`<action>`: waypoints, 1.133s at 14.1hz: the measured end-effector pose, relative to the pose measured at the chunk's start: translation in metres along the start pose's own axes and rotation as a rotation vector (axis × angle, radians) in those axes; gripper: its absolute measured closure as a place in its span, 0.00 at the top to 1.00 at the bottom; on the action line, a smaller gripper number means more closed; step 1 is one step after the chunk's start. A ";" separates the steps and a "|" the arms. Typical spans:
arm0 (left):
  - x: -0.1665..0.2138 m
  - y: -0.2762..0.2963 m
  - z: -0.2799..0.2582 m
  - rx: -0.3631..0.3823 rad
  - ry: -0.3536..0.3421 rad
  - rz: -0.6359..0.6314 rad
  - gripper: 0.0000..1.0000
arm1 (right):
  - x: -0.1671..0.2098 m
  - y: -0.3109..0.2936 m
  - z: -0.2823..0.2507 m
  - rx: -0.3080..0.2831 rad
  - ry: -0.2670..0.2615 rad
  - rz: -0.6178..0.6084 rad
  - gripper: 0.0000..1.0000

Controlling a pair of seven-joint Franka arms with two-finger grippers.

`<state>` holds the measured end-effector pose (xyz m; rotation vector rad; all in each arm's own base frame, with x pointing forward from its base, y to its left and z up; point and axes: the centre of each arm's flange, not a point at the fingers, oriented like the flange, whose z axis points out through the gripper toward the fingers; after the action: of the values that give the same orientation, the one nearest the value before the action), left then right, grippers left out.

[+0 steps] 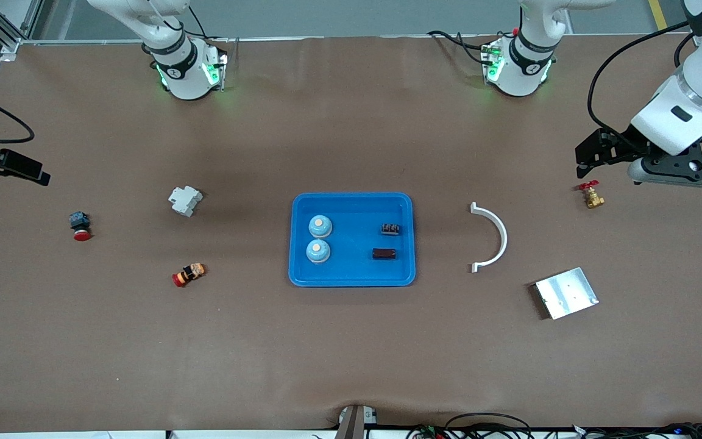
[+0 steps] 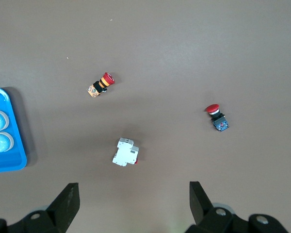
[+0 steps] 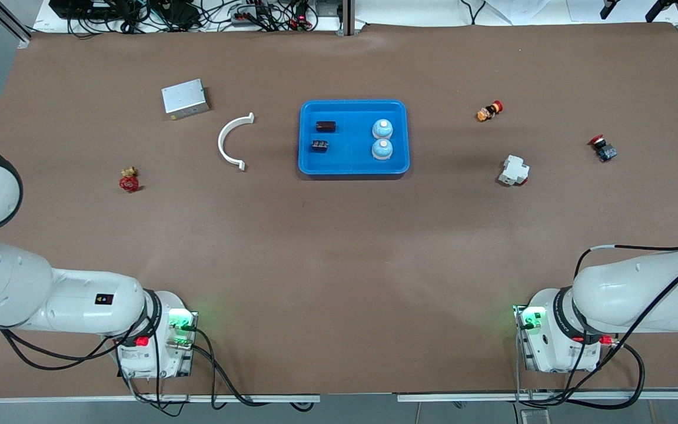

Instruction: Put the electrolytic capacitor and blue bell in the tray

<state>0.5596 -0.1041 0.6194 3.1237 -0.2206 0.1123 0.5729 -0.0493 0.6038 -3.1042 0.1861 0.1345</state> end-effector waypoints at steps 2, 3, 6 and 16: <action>0.000 0.000 0.000 0.000 0.000 0.000 1.00 | 0.000 0.000 0.000 0.000 0.000 0.000 1.00; 0.000 0.000 0.000 0.000 0.001 0.000 1.00 | 0.000 0.000 0.000 0.000 0.000 0.000 1.00; 0.000 -0.001 0.000 0.000 0.001 -0.002 1.00 | 0.000 0.000 0.000 0.000 0.000 0.000 1.00; 0.000 -0.005 0.000 0.001 0.001 -0.008 1.00 | 0.000 0.000 0.000 0.000 0.000 0.000 1.00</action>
<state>0.5604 -0.0996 0.6198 3.1247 -0.2080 0.1138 0.5728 -0.0495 0.6038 -3.1042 0.1864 0.1345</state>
